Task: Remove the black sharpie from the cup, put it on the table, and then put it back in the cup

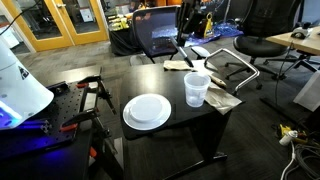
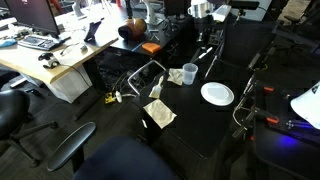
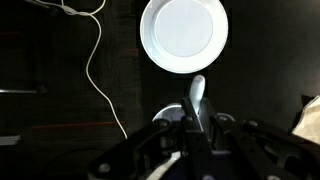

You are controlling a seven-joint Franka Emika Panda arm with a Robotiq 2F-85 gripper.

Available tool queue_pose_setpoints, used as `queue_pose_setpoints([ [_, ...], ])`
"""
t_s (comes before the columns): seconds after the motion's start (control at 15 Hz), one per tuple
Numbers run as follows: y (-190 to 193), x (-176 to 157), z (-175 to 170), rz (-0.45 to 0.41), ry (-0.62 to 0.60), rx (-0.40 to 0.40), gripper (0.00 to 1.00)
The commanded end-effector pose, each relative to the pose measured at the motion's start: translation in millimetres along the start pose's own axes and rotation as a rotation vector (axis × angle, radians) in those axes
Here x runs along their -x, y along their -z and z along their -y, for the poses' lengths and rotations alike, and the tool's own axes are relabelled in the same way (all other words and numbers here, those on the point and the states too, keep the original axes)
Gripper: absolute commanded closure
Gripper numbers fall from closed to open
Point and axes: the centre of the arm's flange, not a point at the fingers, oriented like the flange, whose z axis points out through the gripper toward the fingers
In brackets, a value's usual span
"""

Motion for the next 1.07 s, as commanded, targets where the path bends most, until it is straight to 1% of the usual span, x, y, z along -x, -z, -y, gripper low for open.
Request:
queue_pose_setpoints([
  [0.0, 13, 53, 28, -0.072, 0.044, 0.01, 0.97],
  [0.13, 13, 67, 46, -0.116, 0.089, 0.009, 0.97],
  [0.4, 0, 79, 91, -0.171, 0.212, 0.019, 0.97],
  [0.73, -32, 82, 144, -0.217, 0.375, 0.026, 0.97],
  [1.0, -56, 73, 164, -0.263, 0.468, 0.0, 0.97],
])
